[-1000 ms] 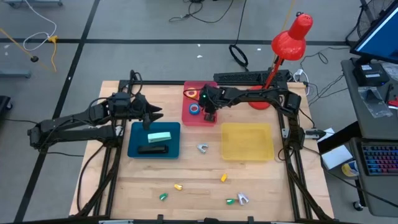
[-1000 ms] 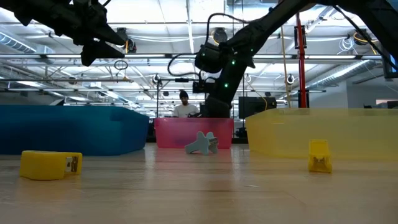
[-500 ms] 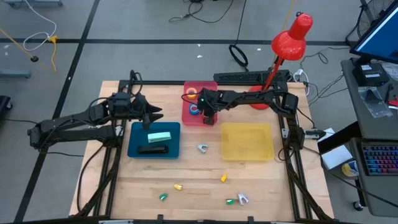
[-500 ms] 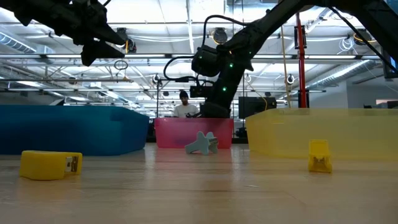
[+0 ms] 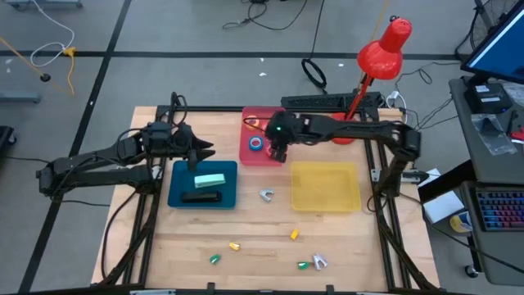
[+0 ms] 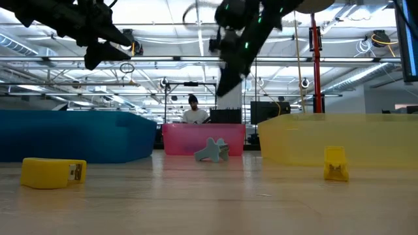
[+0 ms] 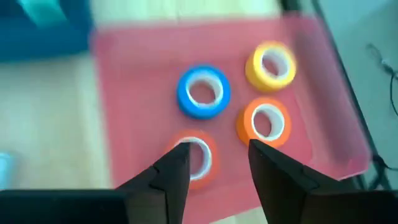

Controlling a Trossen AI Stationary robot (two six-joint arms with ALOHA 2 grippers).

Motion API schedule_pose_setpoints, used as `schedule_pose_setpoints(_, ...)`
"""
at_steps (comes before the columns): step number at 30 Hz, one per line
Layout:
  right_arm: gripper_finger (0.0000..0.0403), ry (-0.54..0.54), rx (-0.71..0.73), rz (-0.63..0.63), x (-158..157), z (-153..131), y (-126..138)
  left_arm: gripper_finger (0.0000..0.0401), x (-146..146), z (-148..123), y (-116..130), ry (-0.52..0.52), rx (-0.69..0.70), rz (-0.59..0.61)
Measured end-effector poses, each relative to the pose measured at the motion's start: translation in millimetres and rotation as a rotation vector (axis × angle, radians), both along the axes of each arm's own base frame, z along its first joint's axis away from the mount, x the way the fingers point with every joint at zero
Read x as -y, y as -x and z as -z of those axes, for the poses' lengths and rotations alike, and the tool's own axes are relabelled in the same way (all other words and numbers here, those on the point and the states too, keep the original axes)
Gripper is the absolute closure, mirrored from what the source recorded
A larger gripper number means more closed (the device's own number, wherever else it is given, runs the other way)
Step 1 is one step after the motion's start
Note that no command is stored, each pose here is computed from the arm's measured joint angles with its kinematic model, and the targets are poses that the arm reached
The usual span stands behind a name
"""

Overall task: Pick and place Stapler, Stapler remover, tape
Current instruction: Put the left green stapler into the blue bin

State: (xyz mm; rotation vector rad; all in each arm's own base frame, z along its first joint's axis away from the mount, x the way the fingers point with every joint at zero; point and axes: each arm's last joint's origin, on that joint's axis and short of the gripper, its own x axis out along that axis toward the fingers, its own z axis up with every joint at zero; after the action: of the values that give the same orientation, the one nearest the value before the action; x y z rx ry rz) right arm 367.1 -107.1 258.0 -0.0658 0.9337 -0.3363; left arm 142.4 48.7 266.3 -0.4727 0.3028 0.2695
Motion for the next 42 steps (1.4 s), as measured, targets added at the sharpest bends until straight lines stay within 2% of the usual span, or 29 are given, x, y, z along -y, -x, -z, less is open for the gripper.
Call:
schedule_pose_setpoints(2, 0.0252, -0.043, 0.041, -0.022, -13.1, -18.7, 8.5, 0.0212, 0.0, 0.0, -0.1, 0.016, 0.003, -0.008)
schedule_pose_setpoints(6, 0.0258, -0.186, 0.086, -0.167, -45.6, -44.0, 30.1, 0.0212, 0.0, -0.1, -0.1, 0.047, 0.010, -0.020)
schedule_pose_setpoints(11, 0.0259, -0.271, 0.089, -0.341, -90.7, -51.3, 62.2, 0.0212, 0.1, -0.1, -0.1, 0.143, 0.030, -0.049)
schedule_pose_setpoints(16, 0.0262, -0.348, 0.049, -0.410, -132.9, -36.3, 95.2, 0.0212, 1.2, -0.2, -0.4, 0.251, 0.051, -0.081)
schedule_pose_setpoints(21, 0.0267, -0.434, 0.015, -0.470, -172.8, -11.9, 125.8, 0.0212, 11.2, -0.2, -3.4, 0.238, 0.038, 0.011)
schedule_pose_setpoints(29, 0.0276, -0.569, -0.005, -0.545, -223.8, 22.7, 154.6, 0.0212, 30.5, -0.2, -7.1, 0.259, 0.025, 0.123)
schedule_pose_setpoints(33, 0.0281, -0.543, 0.032, -0.600, -233.9, 29.9, 155.9, 0.0212, 39.2, -0.1, -8.0, 0.253, 0.019, 0.157)
schedule_pose_setpoints(42, 0.0289, -0.303, 0.182, -0.780, -235.3, 37.3, 137.7, 0.0212, 58.4, -0.2, -8.0, 0.249, 0.004, 0.281)
